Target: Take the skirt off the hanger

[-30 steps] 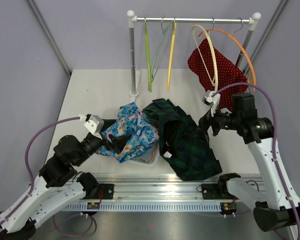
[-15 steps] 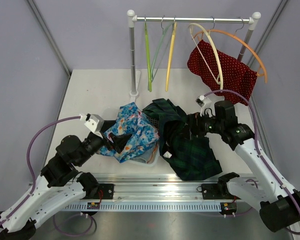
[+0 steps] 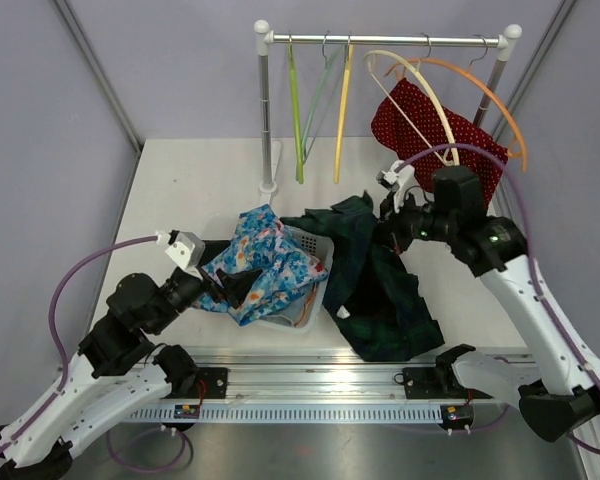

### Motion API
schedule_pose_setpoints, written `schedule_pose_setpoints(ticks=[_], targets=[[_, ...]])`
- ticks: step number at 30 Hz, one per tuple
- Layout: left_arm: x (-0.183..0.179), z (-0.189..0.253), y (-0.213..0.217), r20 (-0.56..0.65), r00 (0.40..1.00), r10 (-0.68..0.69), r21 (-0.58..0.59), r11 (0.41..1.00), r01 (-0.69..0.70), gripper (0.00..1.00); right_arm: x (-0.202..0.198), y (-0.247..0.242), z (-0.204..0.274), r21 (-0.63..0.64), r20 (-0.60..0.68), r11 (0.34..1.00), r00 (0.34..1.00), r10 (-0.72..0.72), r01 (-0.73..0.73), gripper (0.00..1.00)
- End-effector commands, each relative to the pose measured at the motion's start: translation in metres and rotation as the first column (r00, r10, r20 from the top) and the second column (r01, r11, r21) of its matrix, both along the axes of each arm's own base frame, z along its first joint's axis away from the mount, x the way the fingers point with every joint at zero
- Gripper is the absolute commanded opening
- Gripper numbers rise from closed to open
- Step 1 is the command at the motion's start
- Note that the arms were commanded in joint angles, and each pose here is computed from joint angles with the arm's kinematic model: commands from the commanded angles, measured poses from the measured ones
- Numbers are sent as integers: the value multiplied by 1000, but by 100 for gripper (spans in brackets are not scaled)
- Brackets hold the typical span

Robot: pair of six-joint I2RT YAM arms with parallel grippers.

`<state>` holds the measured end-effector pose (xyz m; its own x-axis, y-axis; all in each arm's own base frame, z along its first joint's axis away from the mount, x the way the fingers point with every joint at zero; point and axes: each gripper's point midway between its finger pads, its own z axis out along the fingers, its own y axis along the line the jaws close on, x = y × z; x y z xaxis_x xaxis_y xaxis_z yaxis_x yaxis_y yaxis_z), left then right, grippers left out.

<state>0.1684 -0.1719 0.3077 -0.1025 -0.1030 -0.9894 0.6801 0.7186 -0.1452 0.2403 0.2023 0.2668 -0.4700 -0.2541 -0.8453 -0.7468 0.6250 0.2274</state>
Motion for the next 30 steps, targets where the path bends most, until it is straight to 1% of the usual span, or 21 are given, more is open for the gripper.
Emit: schedule_pose_setpoints(ticks=[1, 2, 3, 5, 6, 7, 9, 10, 11, 15, 16, 18, 20, 21, 23, 24, 26, 27, 28, 29, 30], targets=[[-10, 21, -13, 143, 983, -113, 13, 994, 113, 99, -71, -1, 95, -128, 354, 886, 814, 461, -446, 0], [-14, 22, -18, 176, 972, -154, 35, 988, 150, 99, -78, 0, 105, -144, 372, 864, 783, 499, -482, 0], [-15, 26, -21, 245, 952, -185, 84, 982, 170, 99, -85, -1, 136, -156, 444, 850, 733, 515, -503, 0], [-20, 35, -32, 328, 909, -256, 118, 966, 230, 99, -85, 0, 140, -207, 441, 813, 689, 574, -544, 0], [-20, 40, -34, 393, 876, -280, 165, 958, 232, 99, -92, 0, 163, -225, 500, 797, 636, 588, -560, 0], [-25, 50, -39, 446, 838, -314, 175, 949, 262, 99, -88, 3, 165, -219, 485, 788, 636, 600, -576, 0], [-23, 58, -50, 489, 796, -358, 223, 933, 283, 99, -98, 7, 198, -208, 559, 771, 573, 599, -602, 0], [-26, 74, -56, 541, 754, -373, 214, 928, 305, 99, -98, 10, 203, -195, 558, 759, 567, 606, -621, 0], [-20, 85, -67, 543, 744, -389, 221, 921, 320, 99, -105, 12, 220, -181, 597, 748, 533, 599, -638, 0], [-18, 121, -107, 572, 662, -485, 229, 869, 438, 99, -106, 21, 245, -130, 644, 731, 503, 576, -670, 0], [-22, 133, -118, 602, 618, -507, 226, 850, 476, 99, -106, 22, 245, -112, 637, 727, 512, 576, -678, 0], [-27, 142, -149, 601, 563, -567, 238, 799, 552, 99, -106, 27, 243, -81, 627, 705, 513, 586, -705, 0], [-42, 145, -172, 594, 495, -634, 256, 733, 630, 99, -108, 29, 239, -49, 605, 682, 521, 602, -730, 0], [-40, 139, -192, 572, 472, -671, 269, 697, 665, 99, -109, 30, 240, -43, 606, 675, 518, 604, -736, 0], [-47, 128, -211, 534, 439, -722, 278, 641, 715, 99, -112, 30, 243, -30, 607, 667, 517, 604, -744, 0], [-55, 124, -217, 528, 389, -755, 288, 590, 754, 99, -115, 30, 247, -31, 618, 665, 508, 600, -746, 0], [-62, 106, -230, 474, 348, -809, 277, 511, 814, 97, -116, 28, 252, -31, 626, 678, 515, 586, -735, 0], [-71, 103, -230, 468, 292, -834, 282, 455, 845, 88, -117, 27, 256, -39, 639, 687, 511, 575, -725, 0], [-72, 100, -234, 450, 287, -846, 274, 436, 857, 75, -117, 25, 257, -40, 640, 698, 518, 567, -715, 0], [-73, 101, -235, 427, 295, -855, 252, 425, 869, 59, -114, 23, 257, -50, 642, 721, 531, 553, -691, 0], [-66, 96, -236, 386, 343, -856, 239, 453, 859, 42, -118, 20, 259, -53, 648, 732, 534, 543, -679, 0]])
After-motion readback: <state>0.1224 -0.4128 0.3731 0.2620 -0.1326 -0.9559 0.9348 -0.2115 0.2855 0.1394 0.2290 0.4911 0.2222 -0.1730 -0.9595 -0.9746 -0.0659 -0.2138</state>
